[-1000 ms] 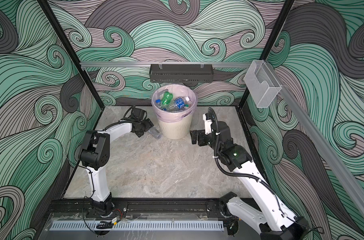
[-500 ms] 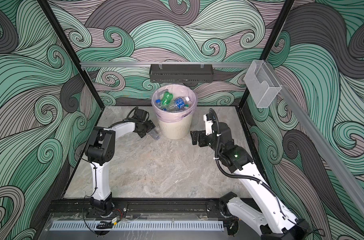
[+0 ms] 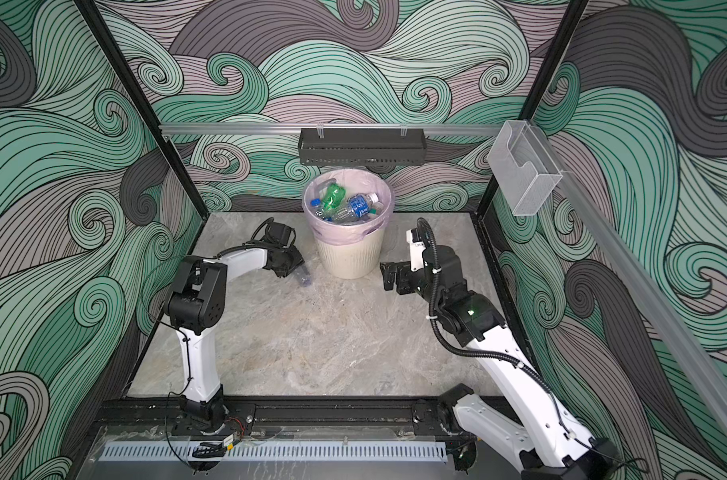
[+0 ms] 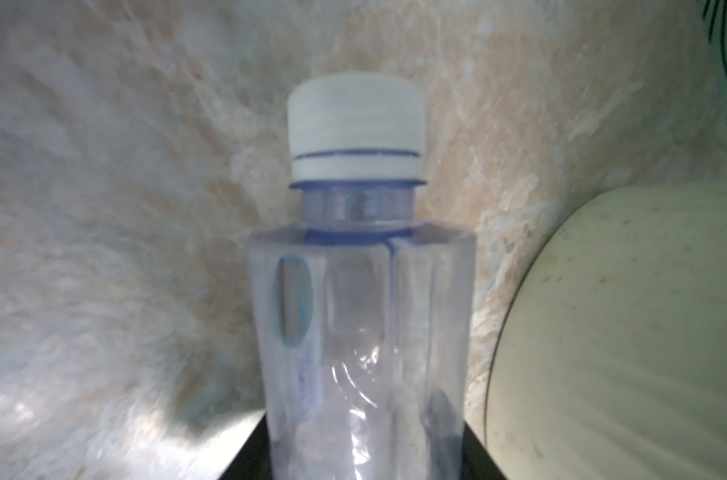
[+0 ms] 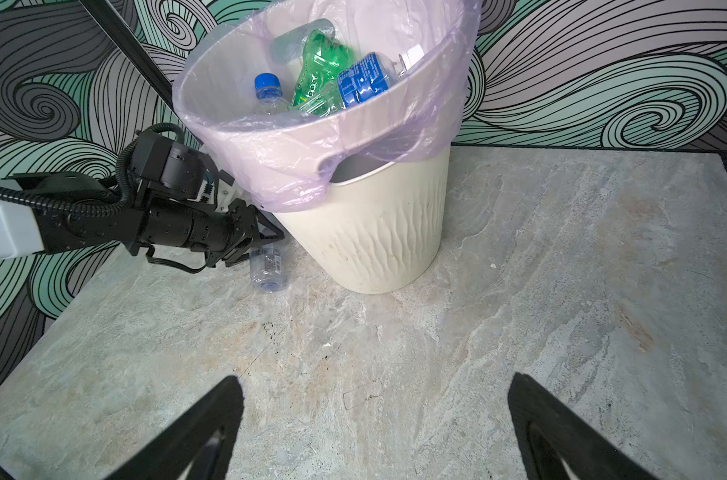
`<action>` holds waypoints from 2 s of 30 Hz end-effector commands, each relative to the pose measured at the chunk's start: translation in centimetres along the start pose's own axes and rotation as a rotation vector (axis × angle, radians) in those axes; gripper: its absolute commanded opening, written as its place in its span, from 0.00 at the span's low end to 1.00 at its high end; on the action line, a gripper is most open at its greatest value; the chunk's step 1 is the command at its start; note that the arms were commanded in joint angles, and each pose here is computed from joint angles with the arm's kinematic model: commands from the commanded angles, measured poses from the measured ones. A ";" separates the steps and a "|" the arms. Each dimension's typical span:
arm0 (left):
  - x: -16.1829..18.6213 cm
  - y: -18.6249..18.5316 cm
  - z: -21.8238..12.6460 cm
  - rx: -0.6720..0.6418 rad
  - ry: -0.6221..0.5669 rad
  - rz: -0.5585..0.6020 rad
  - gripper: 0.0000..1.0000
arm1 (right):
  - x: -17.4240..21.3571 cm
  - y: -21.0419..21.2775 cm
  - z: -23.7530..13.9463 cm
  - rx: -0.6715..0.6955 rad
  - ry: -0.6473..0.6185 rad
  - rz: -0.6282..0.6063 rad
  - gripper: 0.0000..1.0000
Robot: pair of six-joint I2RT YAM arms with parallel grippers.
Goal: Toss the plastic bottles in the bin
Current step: 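Grasp the clear bottle lying against the bin with the left gripper, then lift the clear bottle with the left gripper and drop it into the bin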
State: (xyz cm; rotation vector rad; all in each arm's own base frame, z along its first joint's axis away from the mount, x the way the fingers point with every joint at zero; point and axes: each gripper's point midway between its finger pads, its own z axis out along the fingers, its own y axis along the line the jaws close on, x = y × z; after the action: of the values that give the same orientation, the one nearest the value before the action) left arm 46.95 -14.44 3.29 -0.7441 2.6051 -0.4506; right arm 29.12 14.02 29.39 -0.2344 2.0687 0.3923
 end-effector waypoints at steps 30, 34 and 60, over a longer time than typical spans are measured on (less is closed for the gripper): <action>8.1 1.3 -22.5 0.410 -0.275 0.607 0.50 | 1.5 -0.5 1.6 0.008 0.028 0.063 1.00; 6.7 -2.1 -25.8 0.503 -0.356 0.665 0.53 | 1.8 -0.7 1.6 0.011 0.029 0.068 0.99; -2.8 -18.6 -34.5 0.623 -0.546 0.677 0.90 | 3.2 -1.3 1.5 0.030 0.029 0.077 1.00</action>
State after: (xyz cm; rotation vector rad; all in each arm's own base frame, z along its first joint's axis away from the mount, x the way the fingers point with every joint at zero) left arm 44.17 -23.18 35.78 0.2161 2.0240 -0.7128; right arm 28.47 13.38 25.77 -0.1516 2.1163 0.4225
